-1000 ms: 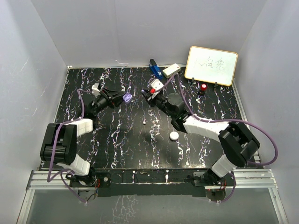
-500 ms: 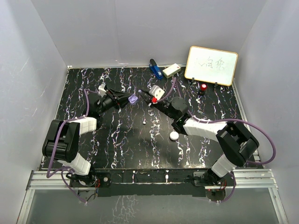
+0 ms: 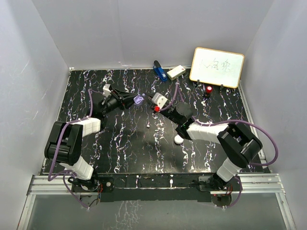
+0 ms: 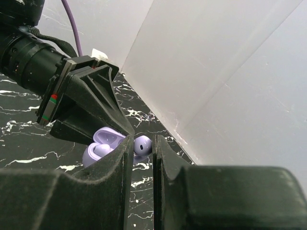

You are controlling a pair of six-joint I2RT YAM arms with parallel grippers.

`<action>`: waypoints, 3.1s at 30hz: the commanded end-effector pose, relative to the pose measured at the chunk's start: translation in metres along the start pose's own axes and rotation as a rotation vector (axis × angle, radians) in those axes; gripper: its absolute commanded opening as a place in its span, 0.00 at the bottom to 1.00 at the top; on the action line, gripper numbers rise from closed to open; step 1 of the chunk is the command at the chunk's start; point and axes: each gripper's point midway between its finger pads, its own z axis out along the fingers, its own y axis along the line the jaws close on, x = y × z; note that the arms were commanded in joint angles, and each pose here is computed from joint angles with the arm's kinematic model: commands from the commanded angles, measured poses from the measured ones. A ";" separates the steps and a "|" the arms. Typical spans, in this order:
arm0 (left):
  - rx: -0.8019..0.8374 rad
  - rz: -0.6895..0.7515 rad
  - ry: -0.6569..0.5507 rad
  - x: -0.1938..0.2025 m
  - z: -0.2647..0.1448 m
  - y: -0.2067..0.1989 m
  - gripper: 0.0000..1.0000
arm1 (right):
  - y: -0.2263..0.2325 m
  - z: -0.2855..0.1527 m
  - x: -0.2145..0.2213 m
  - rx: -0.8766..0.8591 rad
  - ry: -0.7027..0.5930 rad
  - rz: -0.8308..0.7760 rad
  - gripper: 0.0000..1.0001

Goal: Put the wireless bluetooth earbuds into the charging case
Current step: Place the earbud in the charging case.

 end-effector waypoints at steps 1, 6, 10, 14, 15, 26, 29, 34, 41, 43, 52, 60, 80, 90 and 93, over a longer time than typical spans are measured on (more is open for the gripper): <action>0.001 -0.027 0.015 0.002 0.007 -0.010 0.00 | -0.011 0.005 -0.022 0.035 -0.084 -0.055 0.00; -0.012 -0.042 0.006 0.003 0.008 -0.008 0.00 | -0.012 0.008 -0.021 0.034 -0.086 -0.066 0.00; -0.020 -0.043 0.003 0.003 0.009 -0.009 0.00 | -0.010 0.009 -0.018 0.031 -0.080 -0.086 0.00; -0.023 -0.041 0.004 0.003 0.009 -0.010 0.00 | -0.008 0.010 -0.017 0.028 -0.078 -0.101 0.00; -0.024 -0.042 0.006 0.004 0.009 -0.010 0.00 | -0.009 0.010 -0.017 0.028 -0.078 -0.106 0.00; -0.031 -0.037 0.012 0.006 0.012 -0.011 0.00 | -0.006 0.011 -0.013 0.022 -0.071 -0.142 0.00; -0.029 -0.036 0.016 0.007 0.012 -0.013 0.00 | -0.004 0.012 -0.013 0.019 -0.069 -0.148 0.00; -0.025 -0.034 0.019 0.007 0.013 -0.015 0.00 | -0.002 0.012 -0.010 0.013 -0.065 -0.164 0.00; -0.022 -0.031 0.027 0.010 0.013 -0.018 0.00 | -0.003 0.013 -0.008 0.027 -0.069 -0.174 0.00; -0.023 -0.031 0.027 0.010 0.013 -0.018 0.00 | -0.004 0.013 -0.008 0.030 -0.070 -0.175 0.00; -0.024 -0.033 0.032 0.012 0.012 -0.017 0.00 | -0.005 0.014 -0.005 0.037 -0.066 -0.190 0.00; -0.021 -0.030 0.037 0.014 0.012 -0.020 0.00 | -0.005 0.016 -0.003 0.043 -0.068 -0.204 0.00; -0.011 -0.030 0.037 0.014 0.012 -0.025 0.00 | -0.001 0.014 0.004 0.037 -0.066 -0.213 0.00; -0.011 -0.034 0.034 0.014 0.012 -0.025 0.00 | 0.001 0.012 0.005 0.035 -0.065 -0.216 0.00; -0.008 -0.044 0.032 0.013 0.012 -0.024 0.00 | 0.002 0.011 0.006 0.032 -0.064 -0.215 0.00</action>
